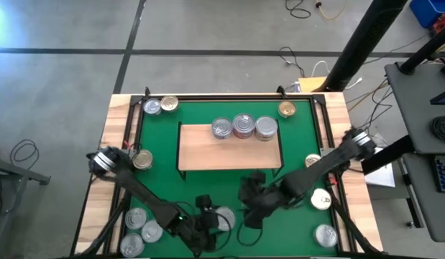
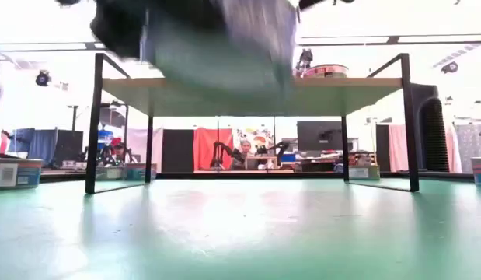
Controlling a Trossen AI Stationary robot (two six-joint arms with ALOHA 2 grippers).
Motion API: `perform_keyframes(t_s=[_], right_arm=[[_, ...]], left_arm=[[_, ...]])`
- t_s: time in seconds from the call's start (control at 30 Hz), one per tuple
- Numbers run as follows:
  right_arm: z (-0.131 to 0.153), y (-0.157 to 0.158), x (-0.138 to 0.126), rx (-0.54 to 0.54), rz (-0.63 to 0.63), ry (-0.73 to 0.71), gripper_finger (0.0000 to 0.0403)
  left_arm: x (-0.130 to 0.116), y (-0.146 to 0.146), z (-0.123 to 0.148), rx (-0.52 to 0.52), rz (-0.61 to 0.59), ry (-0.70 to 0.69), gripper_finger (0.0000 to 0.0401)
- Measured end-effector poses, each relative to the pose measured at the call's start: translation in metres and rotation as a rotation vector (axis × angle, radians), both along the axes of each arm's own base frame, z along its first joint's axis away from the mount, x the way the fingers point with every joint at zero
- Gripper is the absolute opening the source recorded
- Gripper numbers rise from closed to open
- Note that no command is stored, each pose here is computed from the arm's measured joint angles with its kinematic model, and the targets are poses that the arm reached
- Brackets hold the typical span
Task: Stack canned seafood by type on shelf
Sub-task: Stack the blue tuna can on top of the blue tuna can on the shelf
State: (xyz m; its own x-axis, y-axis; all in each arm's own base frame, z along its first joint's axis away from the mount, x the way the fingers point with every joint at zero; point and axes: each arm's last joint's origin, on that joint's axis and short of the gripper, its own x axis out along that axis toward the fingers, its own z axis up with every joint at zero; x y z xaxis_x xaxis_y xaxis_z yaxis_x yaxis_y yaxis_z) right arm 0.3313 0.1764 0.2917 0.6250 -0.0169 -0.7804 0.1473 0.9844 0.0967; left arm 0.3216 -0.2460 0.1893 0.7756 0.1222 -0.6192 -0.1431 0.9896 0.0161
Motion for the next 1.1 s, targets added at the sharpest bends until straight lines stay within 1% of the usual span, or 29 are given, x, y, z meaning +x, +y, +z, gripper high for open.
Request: perform_keyframes(t_s=[0.07,0.17,0.3,0.4,0.47,0.57,0.67,0.8,0.9,1.0,1.1], right_arm=[[0.022,-0.004,-0.005,0.048,-0.006,-0.094,0.032],[0.048,-0.014,-0.012,0.087,-0.02,-0.211,0.0317],[0.074,-0.033,-0.017,0.08,-0.035,-0.333,0.0316],[0.085,-0.046,-0.017,0.069,-0.044,-0.38,0.0315],[0.093,-0.054,-0.018,0.06,-0.042,-0.422,0.0315],[0.102,-0.067,-0.016,0.023,-0.039,-0.48,0.0315],[0.102,-0.084,-0.011,-0.034,-0.061,-0.475,0.031],[0.1,-0.109,-0.004,-0.074,-0.121,-0.462,0.0298],[0.099,-0.124,-0.001,-0.11,-0.146,-0.456,0.0289],[0.099,-0.14,0.002,-0.142,-0.168,-0.449,0.0279],[0.098,-0.157,0.004,-0.165,-0.208,-0.44,0.027]], left_arm=[[-0.007,0.006,0.025,-0.004,-0.01,-0.033,0.037],[-0.015,0.019,0.058,-0.001,-0.027,-0.075,0.037],[-0.021,0.051,0.091,0.064,-0.026,-0.092,0.037],[-0.028,0.079,0.11,0.12,-0.019,-0.071,0.037],[-0.032,0.098,0.121,0.156,-0.036,-0.05,0.037],[-0.034,0.129,0.134,0.188,-0.064,-0.031,0.0369],[-0.031,0.162,0.144,0.204,-0.109,-0.026,0.0369],[-0.029,0.204,0.15,0.23,-0.183,-0.008,0.0369],[-0.035,0.236,0.162,0.215,-0.258,-0.053,0.0369],[-0.043,0.269,0.169,0.176,-0.312,-0.095,0.0369],[-0.047,0.299,0.169,0.139,-0.326,-0.111,0.0369]])
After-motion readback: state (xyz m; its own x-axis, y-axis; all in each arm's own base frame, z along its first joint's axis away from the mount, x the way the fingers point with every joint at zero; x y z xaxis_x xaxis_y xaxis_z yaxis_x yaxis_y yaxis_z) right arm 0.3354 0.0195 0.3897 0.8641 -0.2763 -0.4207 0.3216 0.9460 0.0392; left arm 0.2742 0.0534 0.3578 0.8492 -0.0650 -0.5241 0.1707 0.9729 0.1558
